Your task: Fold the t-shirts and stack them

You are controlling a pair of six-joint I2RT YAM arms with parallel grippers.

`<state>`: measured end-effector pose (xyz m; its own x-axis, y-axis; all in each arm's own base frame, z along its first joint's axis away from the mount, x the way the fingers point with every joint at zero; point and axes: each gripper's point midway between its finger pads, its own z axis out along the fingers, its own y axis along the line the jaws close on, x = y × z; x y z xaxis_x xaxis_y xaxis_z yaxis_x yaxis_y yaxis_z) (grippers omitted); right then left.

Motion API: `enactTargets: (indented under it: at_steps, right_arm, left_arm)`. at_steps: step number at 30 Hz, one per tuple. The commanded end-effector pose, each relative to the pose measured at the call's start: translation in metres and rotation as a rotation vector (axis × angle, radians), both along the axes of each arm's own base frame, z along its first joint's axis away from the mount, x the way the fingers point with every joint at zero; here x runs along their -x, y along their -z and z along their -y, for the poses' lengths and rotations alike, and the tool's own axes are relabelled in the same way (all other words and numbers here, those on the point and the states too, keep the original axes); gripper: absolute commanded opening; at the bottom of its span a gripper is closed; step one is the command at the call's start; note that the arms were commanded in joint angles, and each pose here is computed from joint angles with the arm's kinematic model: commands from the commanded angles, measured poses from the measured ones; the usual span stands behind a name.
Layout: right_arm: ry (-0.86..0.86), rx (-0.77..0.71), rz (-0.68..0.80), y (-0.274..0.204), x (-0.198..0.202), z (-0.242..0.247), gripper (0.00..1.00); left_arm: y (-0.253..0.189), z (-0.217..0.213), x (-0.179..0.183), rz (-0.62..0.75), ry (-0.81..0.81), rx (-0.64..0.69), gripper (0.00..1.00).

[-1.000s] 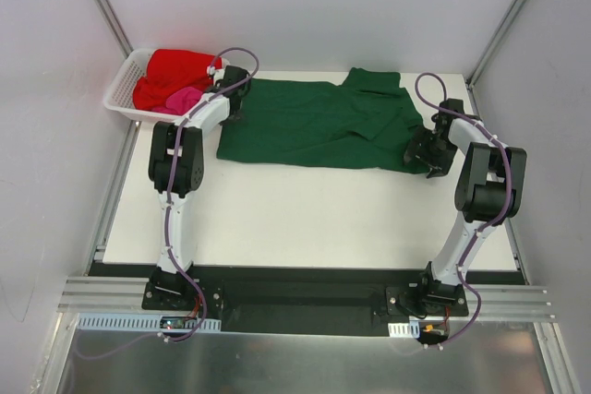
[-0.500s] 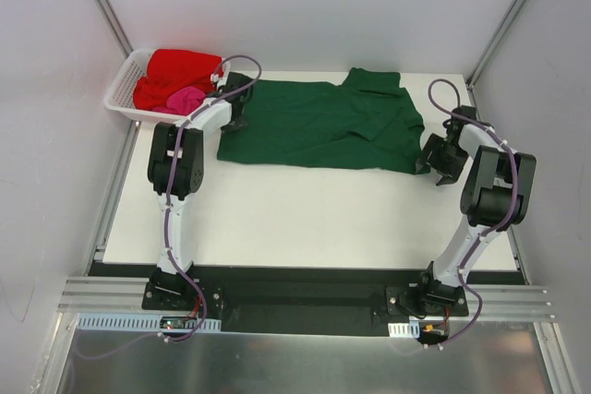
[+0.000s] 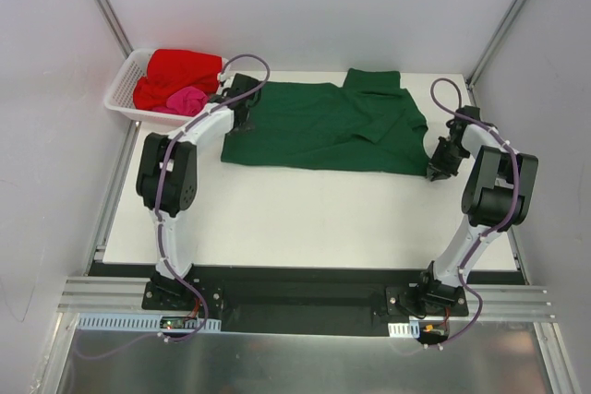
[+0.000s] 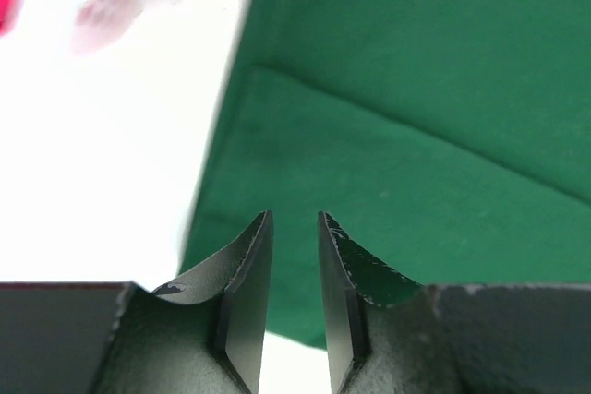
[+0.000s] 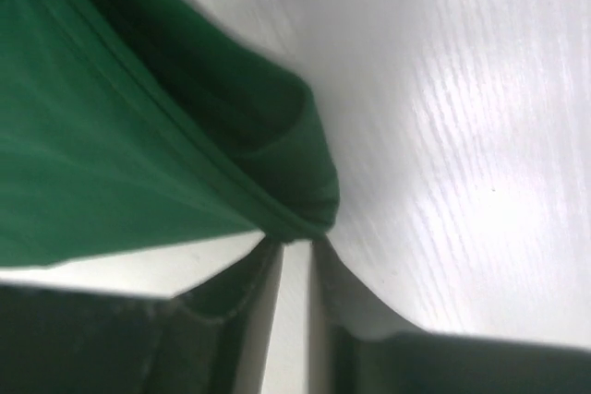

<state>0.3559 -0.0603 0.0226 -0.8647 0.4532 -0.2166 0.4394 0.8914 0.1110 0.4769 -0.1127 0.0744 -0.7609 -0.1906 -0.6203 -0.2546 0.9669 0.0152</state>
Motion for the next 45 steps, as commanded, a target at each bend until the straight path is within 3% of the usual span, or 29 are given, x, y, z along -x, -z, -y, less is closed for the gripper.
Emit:
enactTargets:
  at_steps: [1, 10, 17, 30, 36, 41, 45]
  right_arm:
    - [0.043, 0.01, 0.03, -0.013, -0.004, 0.016, 0.16]
    - [0.029, 0.056, -0.004, -0.015, 0.023, 0.023, 0.13]
    - [0.023, 0.028, 0.059, -0.036, 0.005, 0.022, 0.01]
    - [0.07, -0.002, 0.059, -0.03, 0.008, 0.037, 0.01]
    - [0.066, -0.027, 0.083, -0.037, 0.007, 0.03, 0.01]
    - [0.076, -0.019, 0.153, -0.072, 0.005, 0.029, 0.01]
    - [0.06, -0.041, 0.264, -0.115, -0.002, 0.018, 0.05]
  left_arm:
    - [-0.035, -0.009, 0.019, 0.051, -0.056, 0.045, 0.26]
    - [-0.019, -0.01, 0.07, -0.016, -0.094, 0.125, 0.27]
    - [0.003, -0.027, 0.097, -0.089, -0.156, 0.134, 0.27]
    - [0.024, -0.018, 0.085, -0.159, -0.105, 0.178, 0.27]
    - [0.043, -0.025, 0.088, -0.199, -0.116, 0.137, 0.21]
    - [0.048, -0.037, 0.11, -0.226, -0.167, 0.113, 0.18]
    - [0.028, -0.037, 0.12, -0.191, -0.133, 0.127, 0.19]
